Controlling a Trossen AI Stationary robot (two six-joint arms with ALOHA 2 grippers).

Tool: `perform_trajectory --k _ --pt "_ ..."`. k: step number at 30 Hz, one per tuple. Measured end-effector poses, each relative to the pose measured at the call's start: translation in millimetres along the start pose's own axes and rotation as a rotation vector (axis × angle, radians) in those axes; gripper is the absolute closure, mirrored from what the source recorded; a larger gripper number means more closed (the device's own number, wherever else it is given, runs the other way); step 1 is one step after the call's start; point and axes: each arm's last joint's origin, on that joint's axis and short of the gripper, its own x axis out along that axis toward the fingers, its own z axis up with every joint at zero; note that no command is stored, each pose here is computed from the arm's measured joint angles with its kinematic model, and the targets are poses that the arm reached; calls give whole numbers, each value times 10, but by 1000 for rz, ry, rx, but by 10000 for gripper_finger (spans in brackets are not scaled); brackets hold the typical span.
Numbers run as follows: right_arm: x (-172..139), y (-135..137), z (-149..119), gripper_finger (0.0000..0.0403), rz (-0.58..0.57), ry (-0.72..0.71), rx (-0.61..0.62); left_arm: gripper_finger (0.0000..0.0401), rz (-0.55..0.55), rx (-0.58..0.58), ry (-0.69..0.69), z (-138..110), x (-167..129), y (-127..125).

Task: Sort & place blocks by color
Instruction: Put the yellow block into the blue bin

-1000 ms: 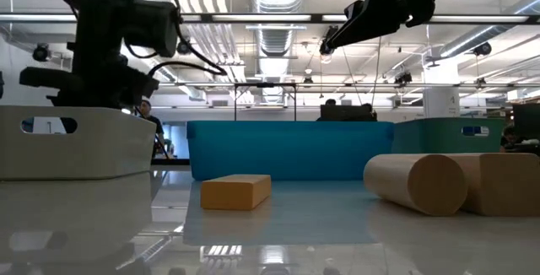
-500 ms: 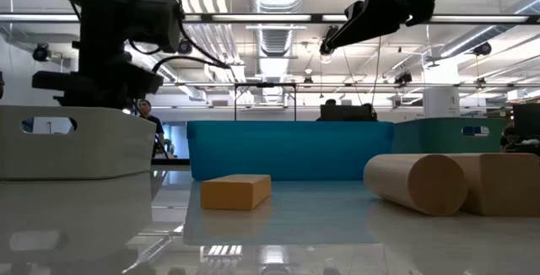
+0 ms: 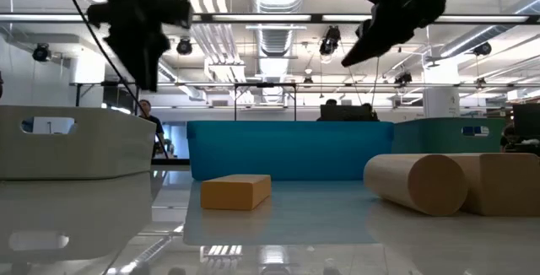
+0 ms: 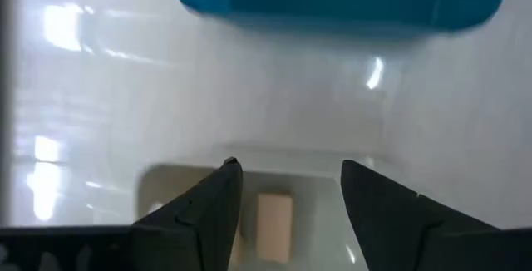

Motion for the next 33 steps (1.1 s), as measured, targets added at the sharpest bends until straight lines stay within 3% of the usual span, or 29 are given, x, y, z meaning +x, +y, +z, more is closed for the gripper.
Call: perform_trajectory --k 9,16,20,24,33 --pt "-120 201 -13 264 54 168 169 212 107 -89 -178 116 -268 -209" --pt "-247 357 -212 264 137 445 201 212 34 -119 -387 221 -343 -494" --pt "-291 480 -390 264 198 601 135 212 12 -121 -500 278 -412 -620" --pt "-295 647 -504 262 223 658 33 212 19 -95 -543 279 -453 -694" --pt "-63 968 -695 223 175 801 -131 212 40 -100 -562 275 -466 -716"
